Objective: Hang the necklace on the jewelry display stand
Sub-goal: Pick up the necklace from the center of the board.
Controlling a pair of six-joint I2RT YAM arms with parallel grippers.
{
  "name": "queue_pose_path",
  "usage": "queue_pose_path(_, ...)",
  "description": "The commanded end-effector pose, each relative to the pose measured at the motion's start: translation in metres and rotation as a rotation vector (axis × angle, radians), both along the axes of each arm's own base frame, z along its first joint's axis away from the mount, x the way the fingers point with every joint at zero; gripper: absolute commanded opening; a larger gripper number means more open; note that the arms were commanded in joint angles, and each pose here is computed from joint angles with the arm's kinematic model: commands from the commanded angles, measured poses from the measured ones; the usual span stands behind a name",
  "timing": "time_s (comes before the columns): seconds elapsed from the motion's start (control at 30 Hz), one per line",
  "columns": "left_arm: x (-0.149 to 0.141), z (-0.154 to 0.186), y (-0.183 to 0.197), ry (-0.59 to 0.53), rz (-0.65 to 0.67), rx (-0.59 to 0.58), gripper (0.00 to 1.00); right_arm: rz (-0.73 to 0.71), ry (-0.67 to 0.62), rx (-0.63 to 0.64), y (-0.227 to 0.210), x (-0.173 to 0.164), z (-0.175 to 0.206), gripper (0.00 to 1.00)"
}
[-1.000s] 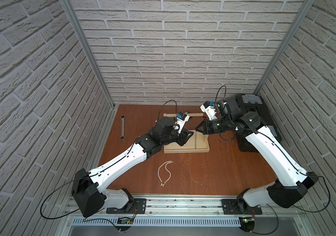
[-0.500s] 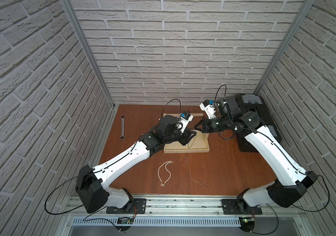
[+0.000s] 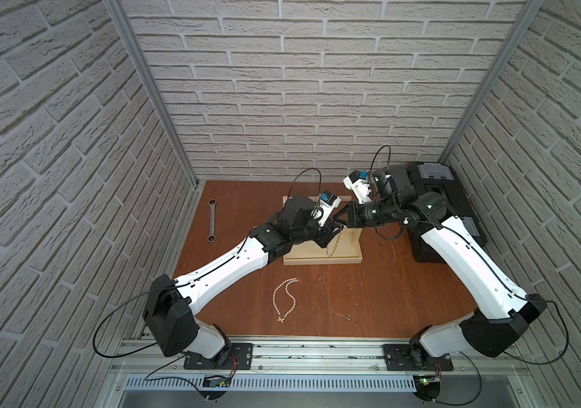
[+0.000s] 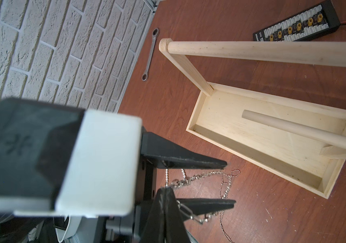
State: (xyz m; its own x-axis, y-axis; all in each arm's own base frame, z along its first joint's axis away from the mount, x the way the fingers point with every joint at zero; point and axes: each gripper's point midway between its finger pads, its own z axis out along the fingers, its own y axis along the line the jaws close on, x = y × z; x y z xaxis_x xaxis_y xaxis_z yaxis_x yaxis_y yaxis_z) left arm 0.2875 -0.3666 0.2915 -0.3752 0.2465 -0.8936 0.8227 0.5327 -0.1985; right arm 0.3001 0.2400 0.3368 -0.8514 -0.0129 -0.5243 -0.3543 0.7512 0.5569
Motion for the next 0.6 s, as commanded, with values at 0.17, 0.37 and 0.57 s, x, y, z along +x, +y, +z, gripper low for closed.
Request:
queue_pose_path(0.17,0.006,0.037,0.0,-0.1,0.02,-0.06,0.01,0.02,-0.004,0.0,0.004,0.0,-0.003,0.05)
queue_pose_path(0.37,0.005,0.044,0.004,-0.108,0.02,-0.049,0.0,0.019,0.001,-0.028,0.004,0.007,-0.012,0.06)
queue_pose_path(0.57,0.009,0.052,0.011,-0.119,0.044,-0.062,0.0,0.016,-0.022,-0.054,0.001,0.011,-0.013,0.24)
